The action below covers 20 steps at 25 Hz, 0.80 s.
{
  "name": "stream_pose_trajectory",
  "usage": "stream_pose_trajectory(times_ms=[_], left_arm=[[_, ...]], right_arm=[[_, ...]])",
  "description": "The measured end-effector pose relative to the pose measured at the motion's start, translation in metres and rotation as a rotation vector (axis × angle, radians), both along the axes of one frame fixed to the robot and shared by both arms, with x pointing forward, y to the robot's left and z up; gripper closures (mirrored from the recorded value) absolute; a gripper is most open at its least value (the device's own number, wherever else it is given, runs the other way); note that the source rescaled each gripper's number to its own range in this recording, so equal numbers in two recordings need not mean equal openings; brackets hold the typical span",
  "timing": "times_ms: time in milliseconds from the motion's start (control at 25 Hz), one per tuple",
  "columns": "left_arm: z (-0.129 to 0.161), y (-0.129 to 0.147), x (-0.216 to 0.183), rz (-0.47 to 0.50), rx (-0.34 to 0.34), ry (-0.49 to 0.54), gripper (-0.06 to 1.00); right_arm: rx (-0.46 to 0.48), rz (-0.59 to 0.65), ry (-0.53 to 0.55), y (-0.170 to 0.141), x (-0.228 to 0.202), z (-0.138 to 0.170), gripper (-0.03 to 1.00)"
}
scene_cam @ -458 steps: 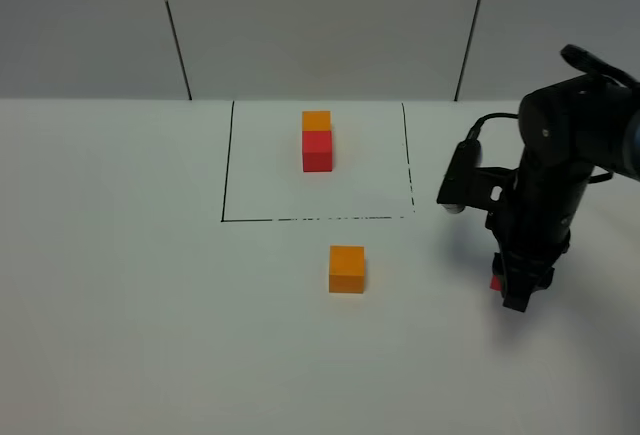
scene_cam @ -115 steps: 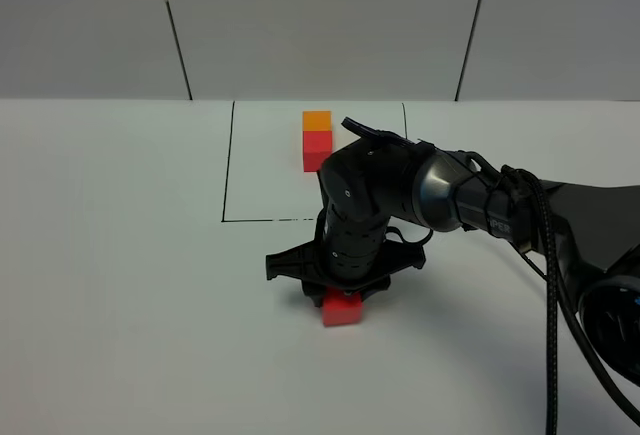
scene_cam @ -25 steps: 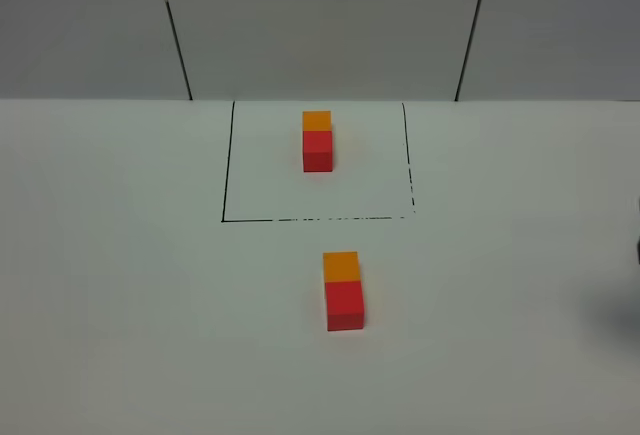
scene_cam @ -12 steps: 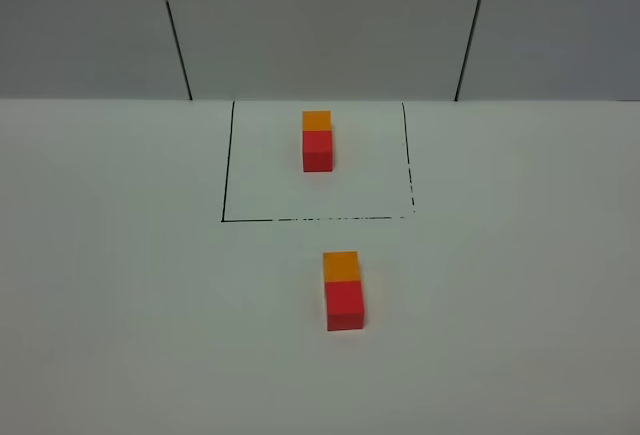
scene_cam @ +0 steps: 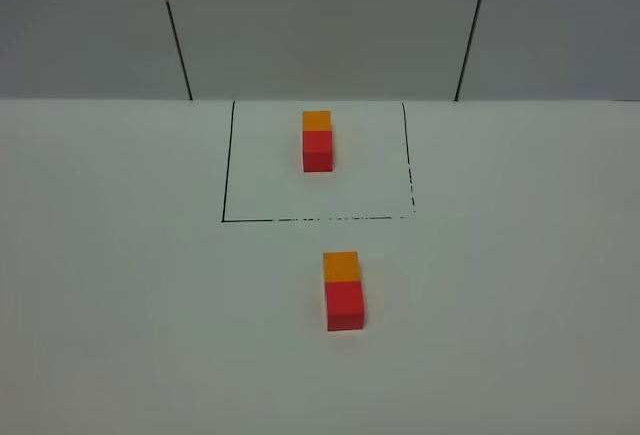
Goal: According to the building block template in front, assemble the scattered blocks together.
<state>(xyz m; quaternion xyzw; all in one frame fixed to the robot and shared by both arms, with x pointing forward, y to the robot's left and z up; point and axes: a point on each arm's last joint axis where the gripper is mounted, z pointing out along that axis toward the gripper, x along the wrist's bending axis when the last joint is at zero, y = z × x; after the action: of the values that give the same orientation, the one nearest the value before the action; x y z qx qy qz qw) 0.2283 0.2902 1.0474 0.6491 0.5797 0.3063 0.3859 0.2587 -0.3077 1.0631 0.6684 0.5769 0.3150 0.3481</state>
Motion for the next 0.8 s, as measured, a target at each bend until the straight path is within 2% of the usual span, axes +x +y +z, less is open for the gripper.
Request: stream_pose_trajectory(times_ms=[400, 800], left_arm=[[0.000, 0.000, 0.000, 0.000, 0.000, 0.000, 0.05], [0.000, 0.000, 0.000, 0.000, 0.000, 0.000, 0.05]], right_arm=[[-0.001, 0.000, -0.090, 0.000, -0.017, -0.007, 0.23], [0.000, -0.005, -0.084, 0.000, -0.016, -0.010, 0.23]])
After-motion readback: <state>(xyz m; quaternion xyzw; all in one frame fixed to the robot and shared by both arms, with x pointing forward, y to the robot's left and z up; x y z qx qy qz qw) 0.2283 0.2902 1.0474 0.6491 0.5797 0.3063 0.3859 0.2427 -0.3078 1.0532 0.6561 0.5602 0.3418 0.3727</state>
